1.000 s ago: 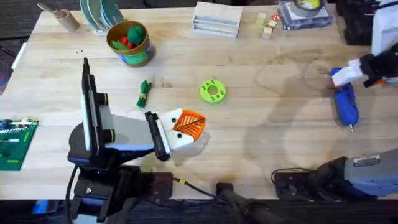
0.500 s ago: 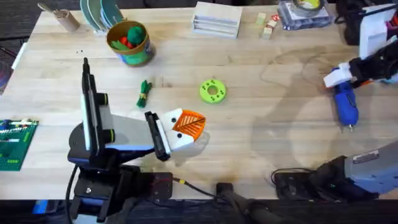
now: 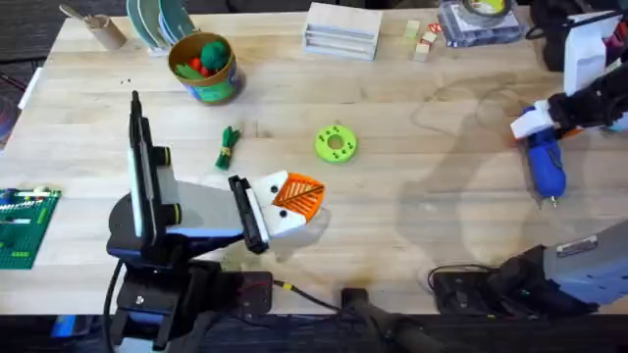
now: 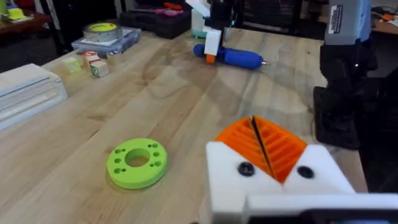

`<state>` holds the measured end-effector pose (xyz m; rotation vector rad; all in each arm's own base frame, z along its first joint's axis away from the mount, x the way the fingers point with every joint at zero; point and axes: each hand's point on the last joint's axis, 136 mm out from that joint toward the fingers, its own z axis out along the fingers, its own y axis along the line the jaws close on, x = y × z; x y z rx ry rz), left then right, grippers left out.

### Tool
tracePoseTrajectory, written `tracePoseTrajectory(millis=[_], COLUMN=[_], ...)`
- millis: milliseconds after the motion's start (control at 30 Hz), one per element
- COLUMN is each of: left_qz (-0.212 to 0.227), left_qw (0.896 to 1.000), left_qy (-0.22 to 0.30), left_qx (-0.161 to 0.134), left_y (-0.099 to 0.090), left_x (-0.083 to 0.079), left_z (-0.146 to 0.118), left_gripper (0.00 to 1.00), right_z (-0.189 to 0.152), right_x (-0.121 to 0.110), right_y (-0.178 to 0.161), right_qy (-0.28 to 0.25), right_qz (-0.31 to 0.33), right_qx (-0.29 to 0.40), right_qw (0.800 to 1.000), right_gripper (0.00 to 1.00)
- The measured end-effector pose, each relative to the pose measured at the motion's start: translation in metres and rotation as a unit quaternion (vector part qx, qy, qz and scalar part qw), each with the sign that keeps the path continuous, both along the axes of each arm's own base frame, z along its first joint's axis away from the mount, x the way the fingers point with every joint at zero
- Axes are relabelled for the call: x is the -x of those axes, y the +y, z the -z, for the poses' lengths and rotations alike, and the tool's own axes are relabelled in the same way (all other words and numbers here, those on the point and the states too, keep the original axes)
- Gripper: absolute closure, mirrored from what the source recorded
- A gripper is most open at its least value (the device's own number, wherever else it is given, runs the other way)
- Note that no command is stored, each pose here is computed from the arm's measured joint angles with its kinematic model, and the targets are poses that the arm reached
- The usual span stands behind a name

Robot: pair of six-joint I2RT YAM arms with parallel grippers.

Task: Pick up the gripper from the table and insert it into the empty holder that is missing its gripper. Then pick up a screw, insert it into the mounting hole, and use the screwdriver to tighten it. Finally, clean up the table by picking up the vegetable and placing it into the bucket.

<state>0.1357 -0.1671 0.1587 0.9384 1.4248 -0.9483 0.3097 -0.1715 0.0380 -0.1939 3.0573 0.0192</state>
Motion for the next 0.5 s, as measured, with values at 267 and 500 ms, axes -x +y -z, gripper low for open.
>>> tracePoseTrajectory(millis=[267,500], left_qz=[0.0,0.0], left_qw=[1.0,1.0], left_qy=[0.0,0.0], left_qx=[0.0,0.0], left_y=[0.0,0.0], left_x=[0.0,0.0], left_z=[0.0,0.0], left_gripper=[0.997,0.997], right_z=[-0.0001,-0.0001], right_x=[-0.001,-0.0008], right_y=[0.0001,0.0003], right_qy=[-0.002,-0.002], right_qz=[-0.001,-0.002], right_qx=[0.0,-0.001], right_qw=[1.0,1.0], right_gripper=[0.546,0.806])
